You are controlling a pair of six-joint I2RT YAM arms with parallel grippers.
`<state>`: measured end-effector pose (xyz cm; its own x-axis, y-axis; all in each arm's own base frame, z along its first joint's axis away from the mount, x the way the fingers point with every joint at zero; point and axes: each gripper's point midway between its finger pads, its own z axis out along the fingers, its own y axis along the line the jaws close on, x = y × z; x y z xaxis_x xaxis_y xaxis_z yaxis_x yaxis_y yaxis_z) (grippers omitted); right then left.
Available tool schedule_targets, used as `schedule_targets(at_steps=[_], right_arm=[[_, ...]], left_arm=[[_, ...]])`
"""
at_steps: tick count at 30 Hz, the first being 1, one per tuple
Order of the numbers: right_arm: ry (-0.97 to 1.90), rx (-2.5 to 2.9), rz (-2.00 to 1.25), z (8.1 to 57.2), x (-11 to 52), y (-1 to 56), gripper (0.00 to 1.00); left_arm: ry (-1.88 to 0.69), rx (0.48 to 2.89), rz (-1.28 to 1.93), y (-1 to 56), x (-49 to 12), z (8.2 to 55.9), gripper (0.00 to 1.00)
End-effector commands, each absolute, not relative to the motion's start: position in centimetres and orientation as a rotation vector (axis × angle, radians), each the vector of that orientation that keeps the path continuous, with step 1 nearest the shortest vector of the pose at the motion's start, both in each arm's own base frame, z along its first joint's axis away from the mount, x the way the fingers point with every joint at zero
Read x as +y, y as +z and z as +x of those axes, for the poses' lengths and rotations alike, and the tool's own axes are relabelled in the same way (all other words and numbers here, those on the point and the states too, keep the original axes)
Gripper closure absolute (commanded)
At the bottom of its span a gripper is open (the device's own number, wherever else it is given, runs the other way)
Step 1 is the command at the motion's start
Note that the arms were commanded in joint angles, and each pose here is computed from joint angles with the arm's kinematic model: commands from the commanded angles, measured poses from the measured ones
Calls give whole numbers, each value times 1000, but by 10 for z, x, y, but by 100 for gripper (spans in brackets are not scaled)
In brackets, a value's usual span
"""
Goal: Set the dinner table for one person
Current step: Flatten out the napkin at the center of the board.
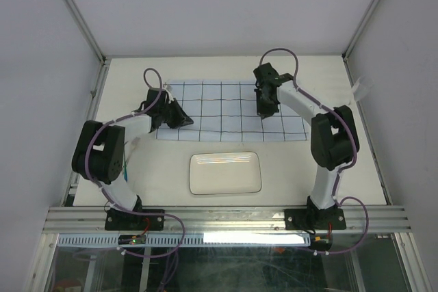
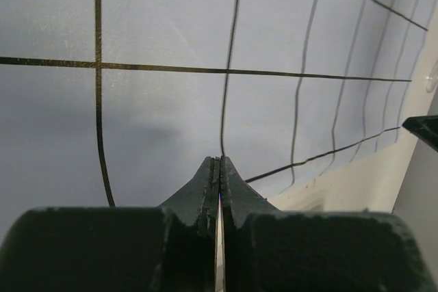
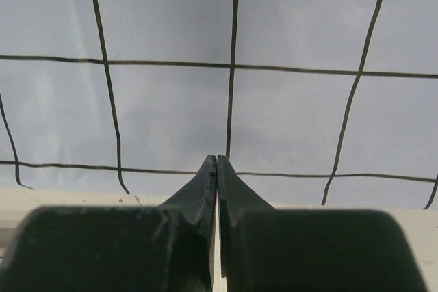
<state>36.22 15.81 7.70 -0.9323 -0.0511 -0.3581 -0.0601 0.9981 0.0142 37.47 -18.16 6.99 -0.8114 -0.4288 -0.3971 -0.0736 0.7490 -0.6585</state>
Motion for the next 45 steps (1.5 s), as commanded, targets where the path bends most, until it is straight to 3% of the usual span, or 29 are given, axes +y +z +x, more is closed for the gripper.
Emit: schedule_targets(at_steps=[1,7,14,25,32,45], right_arm=[[84,2717,-86,386,167,85,100],[287,2641,-89,402,197,96,100],[737,2492,-98,422,261,121,100],[1100,2481,-65,439,314,83,100],[1121,2548,-13,440,318,46,100],[888,2683,123,449,293,-9,100]], left_arm=[[-1003,2319,-380,77,-195,390,100],[-1042,2337,-371,68,-197,380,100],[-1162,2362,-409,45,-207,363,100],[-1254,2391,-462,14,-211,339,100],[-1285,2416,-484,-1,-211,328,100],[-1250,2499,-496,-8,-202,288,100]])
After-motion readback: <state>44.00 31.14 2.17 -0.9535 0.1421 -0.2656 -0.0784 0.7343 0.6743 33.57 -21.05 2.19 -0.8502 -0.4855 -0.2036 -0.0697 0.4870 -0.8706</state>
